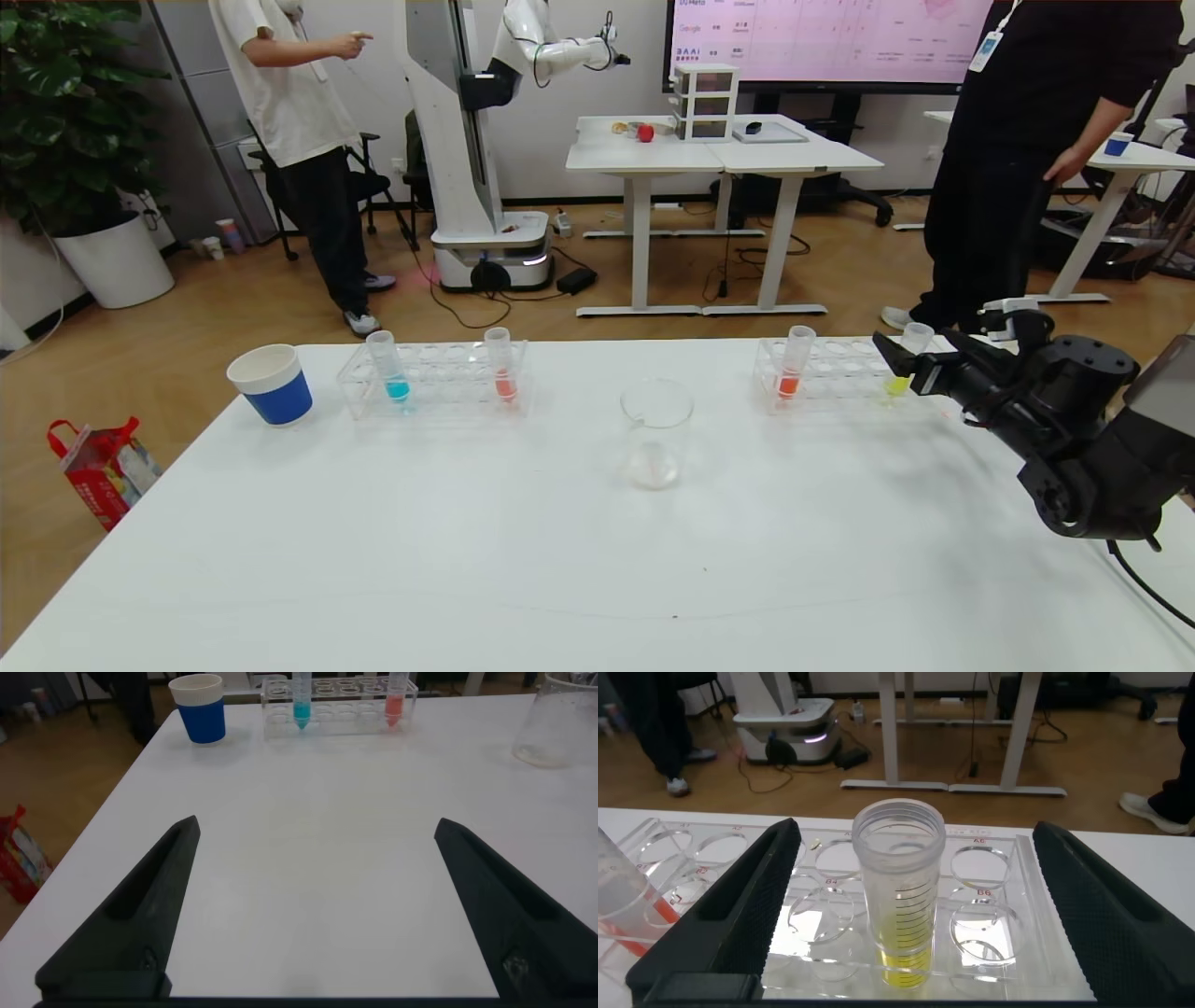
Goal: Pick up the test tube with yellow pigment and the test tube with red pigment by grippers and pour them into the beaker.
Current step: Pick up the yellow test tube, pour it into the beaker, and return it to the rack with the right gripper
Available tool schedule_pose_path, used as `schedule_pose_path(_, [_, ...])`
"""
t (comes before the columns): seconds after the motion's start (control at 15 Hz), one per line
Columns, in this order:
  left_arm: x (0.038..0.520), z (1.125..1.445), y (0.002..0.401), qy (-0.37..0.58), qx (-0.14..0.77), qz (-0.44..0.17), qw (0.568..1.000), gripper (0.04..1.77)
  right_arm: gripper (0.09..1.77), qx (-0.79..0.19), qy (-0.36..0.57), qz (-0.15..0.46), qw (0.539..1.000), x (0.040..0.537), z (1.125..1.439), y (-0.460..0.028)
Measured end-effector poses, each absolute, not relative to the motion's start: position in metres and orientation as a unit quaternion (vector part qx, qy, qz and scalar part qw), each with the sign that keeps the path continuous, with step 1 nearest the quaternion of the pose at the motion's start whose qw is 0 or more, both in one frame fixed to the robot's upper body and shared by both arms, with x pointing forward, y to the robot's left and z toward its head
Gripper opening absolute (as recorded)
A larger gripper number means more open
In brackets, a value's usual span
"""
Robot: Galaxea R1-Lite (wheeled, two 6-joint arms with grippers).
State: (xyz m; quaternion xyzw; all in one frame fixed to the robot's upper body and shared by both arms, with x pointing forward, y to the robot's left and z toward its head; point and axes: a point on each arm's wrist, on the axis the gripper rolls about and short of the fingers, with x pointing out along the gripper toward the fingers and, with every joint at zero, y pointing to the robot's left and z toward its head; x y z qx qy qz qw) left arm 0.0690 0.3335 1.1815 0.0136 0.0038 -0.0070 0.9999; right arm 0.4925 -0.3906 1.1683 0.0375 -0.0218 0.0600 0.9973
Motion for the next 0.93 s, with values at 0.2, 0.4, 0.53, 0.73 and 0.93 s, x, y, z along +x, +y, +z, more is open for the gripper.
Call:
schedule_pose_path(0.2, [0.069,1.1815,0.3335,0.004,0.014,-0.007,1.0,1.75,1.74,0.037,-0.023,0.063,0.997,0.496,1.1657,-0.3897])
schedule_pose_path(0.4, [0.069,1.1815,0.3335,0.004,0.014,-0.007,1.0,1.75,1.31,0.037,-0.025,0.064,0.997,0.4969,1.1651,-0.3891])
schedule_pose_path(0.53, [0.069,1.1815,0.3335,0.004,0.014,-0.007,1.0,1.75,0.48,0.036,-0.025,0.066,0.997,0.4971,1.1653,-0.3879])
schedule_pose_path(0.73, [0.069,1.1815,0.3335,0.004,0.014,-0.007,1.0,1.75,0.59,0.035,-0.03,0.068,0.997,0.4964,1.1657,-0.3864])
schedule_pose_path(0.93, [0.069,1.1815,0.3335,0.004,0.014,-0.008,1.0,1.75,0.49,0.034,-0.03,0.068,0.997,0.4953,1.1667,-0.3857])
